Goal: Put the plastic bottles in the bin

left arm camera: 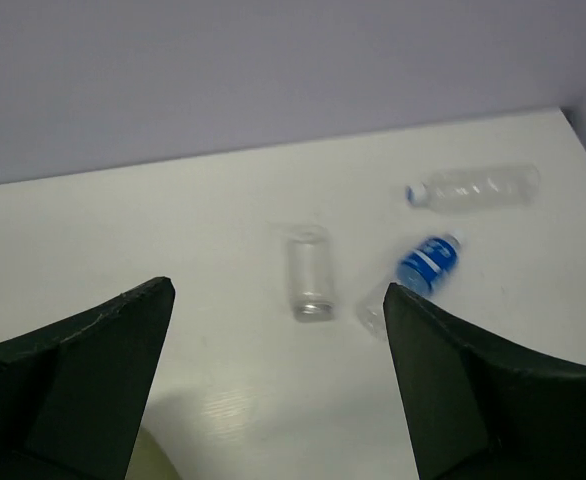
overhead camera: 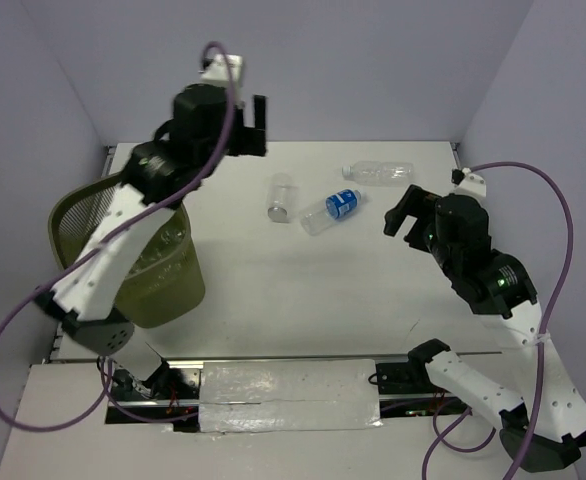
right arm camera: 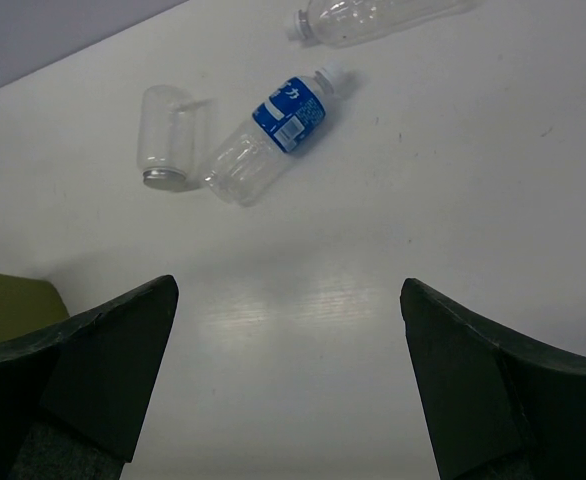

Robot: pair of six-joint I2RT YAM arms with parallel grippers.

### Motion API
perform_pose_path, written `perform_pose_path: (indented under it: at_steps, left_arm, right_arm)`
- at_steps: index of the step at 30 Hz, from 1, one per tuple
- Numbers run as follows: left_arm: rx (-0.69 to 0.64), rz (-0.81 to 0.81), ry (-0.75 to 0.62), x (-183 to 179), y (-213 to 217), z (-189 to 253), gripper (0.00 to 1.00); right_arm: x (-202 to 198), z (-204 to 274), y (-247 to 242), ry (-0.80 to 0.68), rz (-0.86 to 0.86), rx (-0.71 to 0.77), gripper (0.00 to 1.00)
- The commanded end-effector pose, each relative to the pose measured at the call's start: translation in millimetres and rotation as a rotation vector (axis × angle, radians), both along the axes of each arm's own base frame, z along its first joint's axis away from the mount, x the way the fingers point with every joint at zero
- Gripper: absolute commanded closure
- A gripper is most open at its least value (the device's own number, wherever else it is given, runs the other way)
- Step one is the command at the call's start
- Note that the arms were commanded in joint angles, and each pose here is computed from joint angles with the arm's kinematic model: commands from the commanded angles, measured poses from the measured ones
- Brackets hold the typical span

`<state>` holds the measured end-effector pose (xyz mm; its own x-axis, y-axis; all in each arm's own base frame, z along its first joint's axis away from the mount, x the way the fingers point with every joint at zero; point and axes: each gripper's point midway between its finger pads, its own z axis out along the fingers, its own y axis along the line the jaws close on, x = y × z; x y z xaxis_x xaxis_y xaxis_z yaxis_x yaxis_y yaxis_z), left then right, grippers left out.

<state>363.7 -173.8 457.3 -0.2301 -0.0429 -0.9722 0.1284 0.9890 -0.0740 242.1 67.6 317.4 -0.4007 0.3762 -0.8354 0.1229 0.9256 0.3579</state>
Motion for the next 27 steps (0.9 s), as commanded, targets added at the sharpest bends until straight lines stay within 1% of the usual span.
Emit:
perform_pose_path:
  at_steps: [1,3,4,6,11,12,14,16,17,19,22,27]
  left_arm:
    - [0.057,-0.236,0.175,16.3,-76.7,-60.4,0.01]
    - [0.059,-0.280,0.232,23.7,-100.5,-82.6,0.00]
    - [0.062,-0.316,0.275,31.1,-118.2,-103.0,0.01]
    - [0.080,-0.372,0.309,35.5,-144.2,-126.4,0.01]
    - [0.117,-0.468,0.371,45.6,-185.2,-175.8,0.01]
    - [0.137,-0.482,0.388,50.9,-194.2,-190.9,0.01]
    - [0.151,-0.511,0.396,51.7,-208.6,-204.3,0.01]
    - [0.177,-0.527,0.410,57.6,-220.0,-227.1,0.01]
    - [0.188,-0.528,0.410,58.5,-224.5,-233.0,0.01]
    - [0.223,-0.519,0.432,64.7,-231.0,-258.1,0.01]
    - [0.304,-0.441,0.416,83.3,-230.9,-289.3,0.01]
    - [0.363,-0.302,0.366,106.2,-227.6,-312.0,0.01]
  right_arm:
    - [-4.0,-9.7,-11.4,0.017,-0.077,0.005,0.00]
    - [-9.7,-21.4,-15.4,0.054,-0.101,0.007,0.00]
    - [-11.9,-25.6,-17.4,0.065,-0.111,0.007,0.00]
    - [-20.6,-35.4,-21.4,0.084,-0.131,0.022,0.00]
    - [-37.3,-45.6,-26.7,0.084,-0.153,0.072,0.00]
    - [-38.5,-46.5,-26.5,0.086,-0.152,0.076,0.00]
    - [-40.6,-48.8,-26.8,0.093,-0.157,0.084,0.00]
    - [-41.0,-49.7,-25.7,0.098,-0.154,0.089,0.00]
    - [-40.9,-49.4,-25.0,0.099,-0.153,0.093,0.00]
    - [-39.8,-49.7,-23.9,0.102,-0.152,0.096,0.00]
    - [-39.0,-49.3,-20.7,0.101,-0.143,0.110,0.00]
    - [-37.0,-54.9,-17.3,0.114,-0.134,0.113,0.00]
